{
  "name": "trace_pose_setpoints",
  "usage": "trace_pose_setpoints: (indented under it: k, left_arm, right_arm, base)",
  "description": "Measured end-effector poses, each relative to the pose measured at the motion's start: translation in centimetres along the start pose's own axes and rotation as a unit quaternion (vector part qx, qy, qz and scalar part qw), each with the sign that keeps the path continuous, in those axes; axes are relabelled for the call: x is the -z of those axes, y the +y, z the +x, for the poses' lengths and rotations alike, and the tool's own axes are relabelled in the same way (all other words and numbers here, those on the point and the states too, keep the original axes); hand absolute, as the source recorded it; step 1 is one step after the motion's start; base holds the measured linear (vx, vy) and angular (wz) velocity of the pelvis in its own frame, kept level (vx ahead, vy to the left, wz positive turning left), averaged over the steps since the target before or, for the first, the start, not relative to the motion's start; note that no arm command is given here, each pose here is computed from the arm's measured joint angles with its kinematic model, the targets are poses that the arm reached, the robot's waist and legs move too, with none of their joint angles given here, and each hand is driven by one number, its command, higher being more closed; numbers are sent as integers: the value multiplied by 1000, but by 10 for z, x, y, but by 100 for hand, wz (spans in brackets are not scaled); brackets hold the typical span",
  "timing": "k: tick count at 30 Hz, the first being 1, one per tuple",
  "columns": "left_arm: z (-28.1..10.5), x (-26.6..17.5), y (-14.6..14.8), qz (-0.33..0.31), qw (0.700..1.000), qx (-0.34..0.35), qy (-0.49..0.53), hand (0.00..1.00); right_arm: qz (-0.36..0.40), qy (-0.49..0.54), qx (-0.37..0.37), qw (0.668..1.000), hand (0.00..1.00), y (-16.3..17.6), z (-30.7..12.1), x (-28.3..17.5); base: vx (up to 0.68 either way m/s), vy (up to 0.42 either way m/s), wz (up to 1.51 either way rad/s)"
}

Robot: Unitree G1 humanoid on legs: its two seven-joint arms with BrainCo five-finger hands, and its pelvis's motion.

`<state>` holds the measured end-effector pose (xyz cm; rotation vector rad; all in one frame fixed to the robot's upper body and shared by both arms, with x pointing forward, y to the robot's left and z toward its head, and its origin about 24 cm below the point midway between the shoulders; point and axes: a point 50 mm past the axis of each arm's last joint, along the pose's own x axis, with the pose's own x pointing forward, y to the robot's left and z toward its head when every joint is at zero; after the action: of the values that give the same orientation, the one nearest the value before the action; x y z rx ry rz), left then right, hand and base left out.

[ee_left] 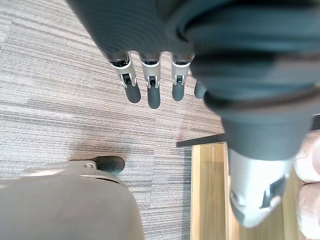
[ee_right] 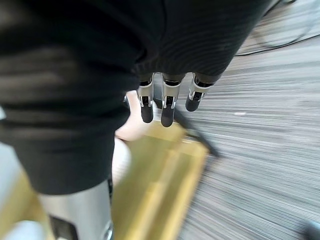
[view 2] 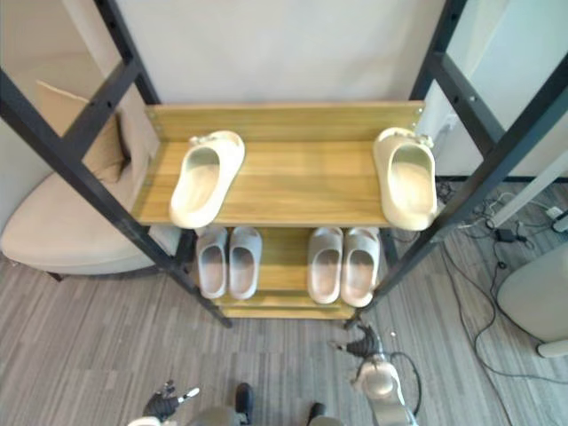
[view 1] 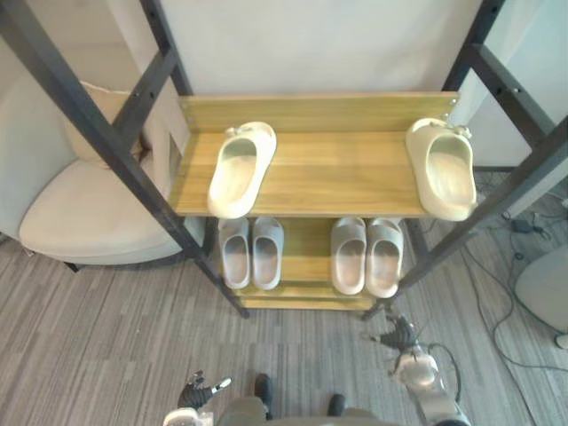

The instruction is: Organize the slippers on the shoe rack

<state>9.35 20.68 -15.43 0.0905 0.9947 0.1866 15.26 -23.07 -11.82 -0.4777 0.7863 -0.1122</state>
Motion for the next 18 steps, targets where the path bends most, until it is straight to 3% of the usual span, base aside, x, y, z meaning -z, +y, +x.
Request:
trace_pose_setpoints:
  k: [6,9,13,18]
  left_arm:
    - [3,-13,-11,37,999,23,-24,0]
    - [3,-32,-30,71,994,60,-62,0]
    - [-6,-68,-67,114,973,129,-152,0]
    - [-36,-118,-104,119,928,211,-282,0]
  right_arm:
    - [2,88,-8,996,0,4,-7,39]
    - [6,113,-9,994,0,6,-11,49]
    - [22,113,-16,993,0,15,-12,47]
    - [31,121,-18,992,0,19,-13,49]
  base:
    - [-7,8,3]
    - [2,7,16]
    - [1,8,7]
    - [8,-2,11]
